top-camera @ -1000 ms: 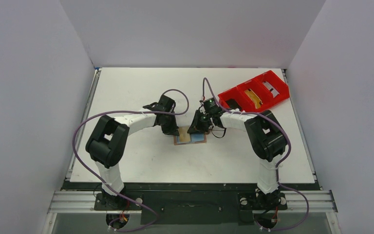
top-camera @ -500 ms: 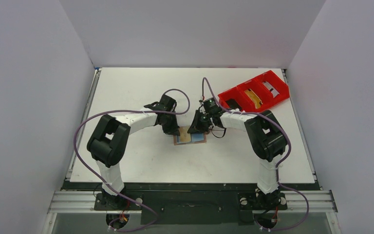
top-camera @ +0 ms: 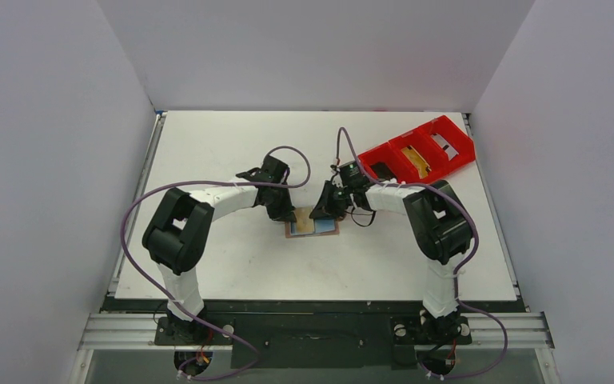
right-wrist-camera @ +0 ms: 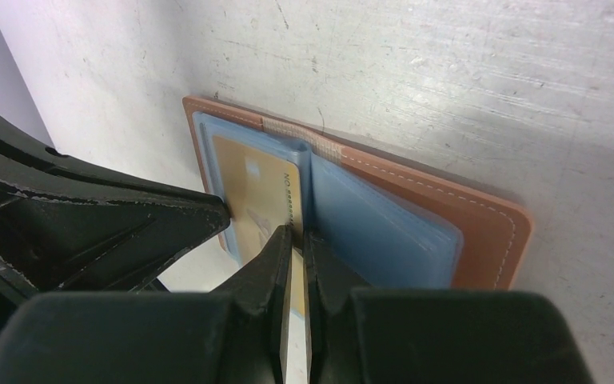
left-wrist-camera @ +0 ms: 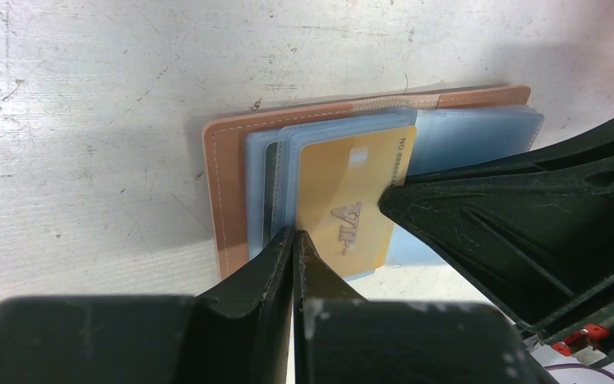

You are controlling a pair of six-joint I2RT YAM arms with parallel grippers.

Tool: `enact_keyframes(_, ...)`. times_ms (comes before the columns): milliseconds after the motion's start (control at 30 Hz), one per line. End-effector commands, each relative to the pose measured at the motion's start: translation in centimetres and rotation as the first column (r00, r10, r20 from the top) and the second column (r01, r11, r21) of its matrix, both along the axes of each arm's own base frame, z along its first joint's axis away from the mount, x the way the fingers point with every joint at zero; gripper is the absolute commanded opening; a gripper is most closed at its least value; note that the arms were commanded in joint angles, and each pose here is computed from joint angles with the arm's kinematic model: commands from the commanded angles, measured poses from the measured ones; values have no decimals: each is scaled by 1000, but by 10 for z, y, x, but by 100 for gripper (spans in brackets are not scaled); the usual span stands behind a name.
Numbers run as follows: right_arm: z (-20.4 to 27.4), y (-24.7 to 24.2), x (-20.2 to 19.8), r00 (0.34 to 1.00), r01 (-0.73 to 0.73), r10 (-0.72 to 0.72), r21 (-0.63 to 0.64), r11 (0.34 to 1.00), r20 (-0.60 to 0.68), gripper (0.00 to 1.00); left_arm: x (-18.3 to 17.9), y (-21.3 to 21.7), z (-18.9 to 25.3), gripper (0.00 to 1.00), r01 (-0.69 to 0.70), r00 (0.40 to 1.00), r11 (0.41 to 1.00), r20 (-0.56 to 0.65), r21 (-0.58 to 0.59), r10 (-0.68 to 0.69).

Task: Take the credit cards out of the card holder
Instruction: Remove the credit card from the card holder.

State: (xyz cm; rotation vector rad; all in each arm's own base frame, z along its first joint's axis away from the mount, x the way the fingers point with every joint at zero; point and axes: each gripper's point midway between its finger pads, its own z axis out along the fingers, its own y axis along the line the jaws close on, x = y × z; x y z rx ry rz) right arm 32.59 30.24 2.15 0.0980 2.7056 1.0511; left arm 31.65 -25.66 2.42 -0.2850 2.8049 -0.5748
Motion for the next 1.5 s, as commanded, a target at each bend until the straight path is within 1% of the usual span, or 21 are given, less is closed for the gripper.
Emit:
enact_keyframes(0,-5,-18,1,1000,17,-17,-41,999,13,0,-25,36,-45,0,-23,995,985,-96,170,40)
enact_keyframes(367,-6,-28,4,999,36,-35,-44,998,9,0,-25,42,-47,0,-35,994,982,-100,187,55)
enact_keyframes(1033,5,-34,10,998,55,-55,-19,998,22,0,-25,45,-48,0,-41,993,980,-100,197,61)
enact_keyframes(1467,5,-45,10,997,75,-75,-25,997,17,0,-24,44,-47,0,-38,994,980,-98,197,58)
